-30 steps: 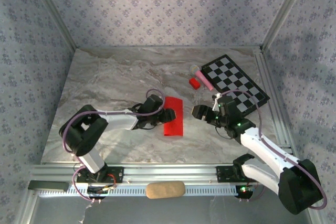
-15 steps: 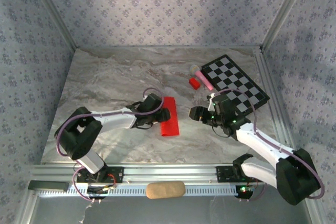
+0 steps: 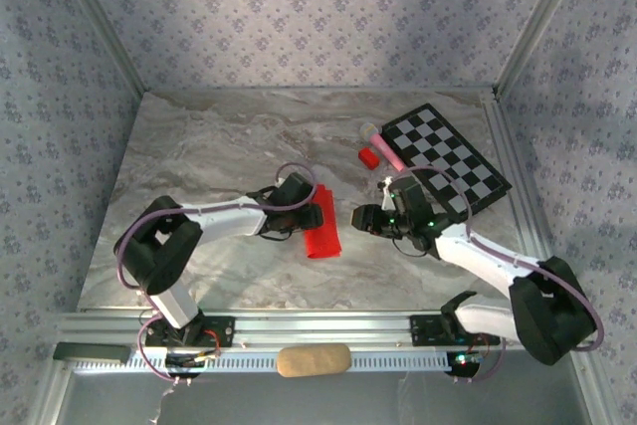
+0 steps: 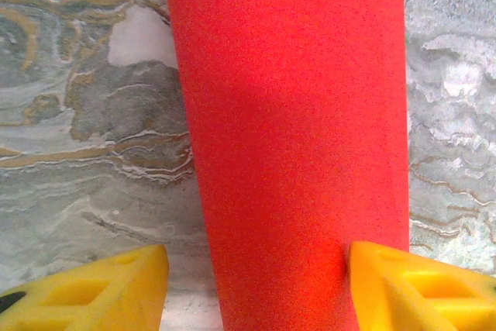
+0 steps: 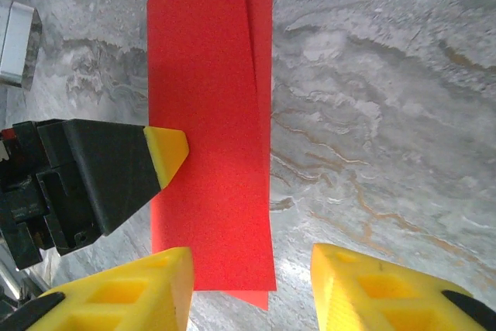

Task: Fold a paper plane with a square sheet of paper (pick it up from the middle)
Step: First fold the square sheet of paper in half at the center of the table, then hold the square sheet of paper at the center of the table.

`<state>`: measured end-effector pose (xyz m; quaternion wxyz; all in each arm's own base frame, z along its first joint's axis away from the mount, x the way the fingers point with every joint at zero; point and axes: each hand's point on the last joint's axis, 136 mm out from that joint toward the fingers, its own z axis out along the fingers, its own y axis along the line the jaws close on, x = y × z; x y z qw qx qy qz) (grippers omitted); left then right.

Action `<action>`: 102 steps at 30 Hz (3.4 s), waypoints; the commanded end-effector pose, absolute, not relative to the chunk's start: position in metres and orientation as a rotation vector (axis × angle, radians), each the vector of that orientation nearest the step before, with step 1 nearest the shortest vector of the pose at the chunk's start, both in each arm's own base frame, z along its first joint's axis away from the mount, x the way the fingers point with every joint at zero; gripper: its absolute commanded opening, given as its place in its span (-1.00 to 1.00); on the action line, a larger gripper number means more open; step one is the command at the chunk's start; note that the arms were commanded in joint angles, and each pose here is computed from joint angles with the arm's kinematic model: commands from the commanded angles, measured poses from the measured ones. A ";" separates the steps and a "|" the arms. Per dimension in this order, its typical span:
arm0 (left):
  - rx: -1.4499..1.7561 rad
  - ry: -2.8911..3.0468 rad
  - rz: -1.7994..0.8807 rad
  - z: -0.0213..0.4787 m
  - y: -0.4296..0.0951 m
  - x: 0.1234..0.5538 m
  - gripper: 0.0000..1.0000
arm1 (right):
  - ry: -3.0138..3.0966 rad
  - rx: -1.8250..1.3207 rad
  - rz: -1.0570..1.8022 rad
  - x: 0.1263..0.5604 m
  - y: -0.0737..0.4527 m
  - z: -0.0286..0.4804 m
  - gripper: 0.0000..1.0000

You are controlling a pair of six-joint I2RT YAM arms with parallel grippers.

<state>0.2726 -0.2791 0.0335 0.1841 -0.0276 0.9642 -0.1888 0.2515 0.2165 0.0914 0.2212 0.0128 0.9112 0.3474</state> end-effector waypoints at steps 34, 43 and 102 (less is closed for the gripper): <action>0.225 2.898 -0.400 0.011 -0.279 0.268 0.21 | 2.594 0.012 0.996 0.262 0.239 0.071 -0.20; 0.205 2.911 -0.377 0.006 -0.275 0.270 0.25 | 2.607 0.018 0.977 0.261 0.237 0.068 -0.19; 0.150 2.954 -0.338 -0.016 -0.272 0.268 0.28 | 2.639 -0.035 1.132 0.266 0.283 0.051 -0.78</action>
